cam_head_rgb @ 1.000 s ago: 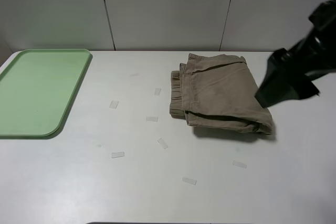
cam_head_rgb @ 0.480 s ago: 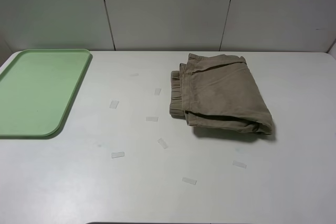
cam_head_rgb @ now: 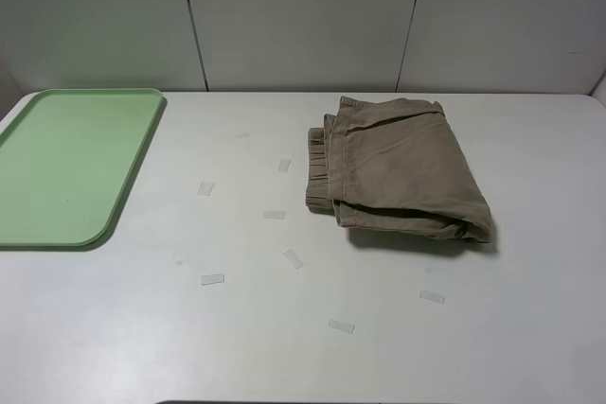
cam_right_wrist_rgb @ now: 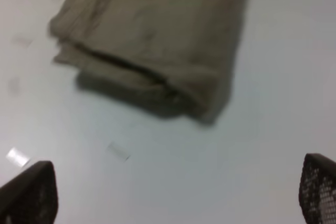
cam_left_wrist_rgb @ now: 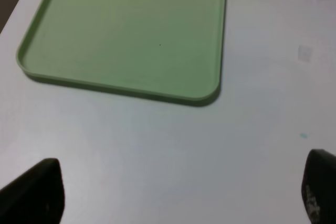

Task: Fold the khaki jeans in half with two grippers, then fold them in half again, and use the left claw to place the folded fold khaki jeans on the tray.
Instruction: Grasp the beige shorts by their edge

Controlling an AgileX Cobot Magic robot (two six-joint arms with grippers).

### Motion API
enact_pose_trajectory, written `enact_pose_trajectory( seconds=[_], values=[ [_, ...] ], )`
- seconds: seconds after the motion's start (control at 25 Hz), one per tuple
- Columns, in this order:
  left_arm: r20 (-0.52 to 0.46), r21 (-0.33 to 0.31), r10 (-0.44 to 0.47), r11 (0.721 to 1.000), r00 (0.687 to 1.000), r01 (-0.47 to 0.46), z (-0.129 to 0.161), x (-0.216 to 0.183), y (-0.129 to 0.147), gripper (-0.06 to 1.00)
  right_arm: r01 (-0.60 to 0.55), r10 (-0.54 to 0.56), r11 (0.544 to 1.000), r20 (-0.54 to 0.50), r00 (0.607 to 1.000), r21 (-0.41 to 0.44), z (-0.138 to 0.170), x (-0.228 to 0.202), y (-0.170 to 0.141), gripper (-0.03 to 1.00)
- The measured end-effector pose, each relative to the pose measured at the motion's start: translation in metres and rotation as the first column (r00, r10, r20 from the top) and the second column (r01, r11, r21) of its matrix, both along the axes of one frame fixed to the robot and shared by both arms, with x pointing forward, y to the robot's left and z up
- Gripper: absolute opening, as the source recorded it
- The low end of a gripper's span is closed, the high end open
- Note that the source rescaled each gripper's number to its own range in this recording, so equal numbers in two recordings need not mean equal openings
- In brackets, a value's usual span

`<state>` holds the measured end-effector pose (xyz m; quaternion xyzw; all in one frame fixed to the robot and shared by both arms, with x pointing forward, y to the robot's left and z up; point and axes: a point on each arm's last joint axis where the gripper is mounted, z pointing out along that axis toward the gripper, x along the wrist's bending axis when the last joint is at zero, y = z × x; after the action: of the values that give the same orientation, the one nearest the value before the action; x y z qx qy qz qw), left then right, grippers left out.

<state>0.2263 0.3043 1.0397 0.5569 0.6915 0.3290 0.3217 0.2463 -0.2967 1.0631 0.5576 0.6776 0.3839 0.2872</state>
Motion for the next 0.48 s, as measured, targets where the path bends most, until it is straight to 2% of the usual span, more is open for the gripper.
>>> enact_pose_trajectory(
  seconds=[0.2,0.28,0.48],
  values=[
    [0.0,0.0,0.0,1.0,1.0,0.0,0.0,0.0,0.0,0.89,0.144,-0.147,0.989,0.115,0.982,0.028,-0.0093,-0.0117,-0.0023,1.0],
    [0.0,0.0,0.0,1.0,1.0,0.0,0.0,0.0,0.0,0.89,0.183,-0.186,0.983,0.126,0.974,0.03,-0.0089,-0.0117,-0.0021,1.0],
    [0.0,0.0,0.0,1.0,1.0,0.0,0.0,0.0,0.0,0.89,0.204,-0.205,0.979,0.125,0.971,0.025,-0.0099,-0.0111,-0.002,1.0]
  ],
)
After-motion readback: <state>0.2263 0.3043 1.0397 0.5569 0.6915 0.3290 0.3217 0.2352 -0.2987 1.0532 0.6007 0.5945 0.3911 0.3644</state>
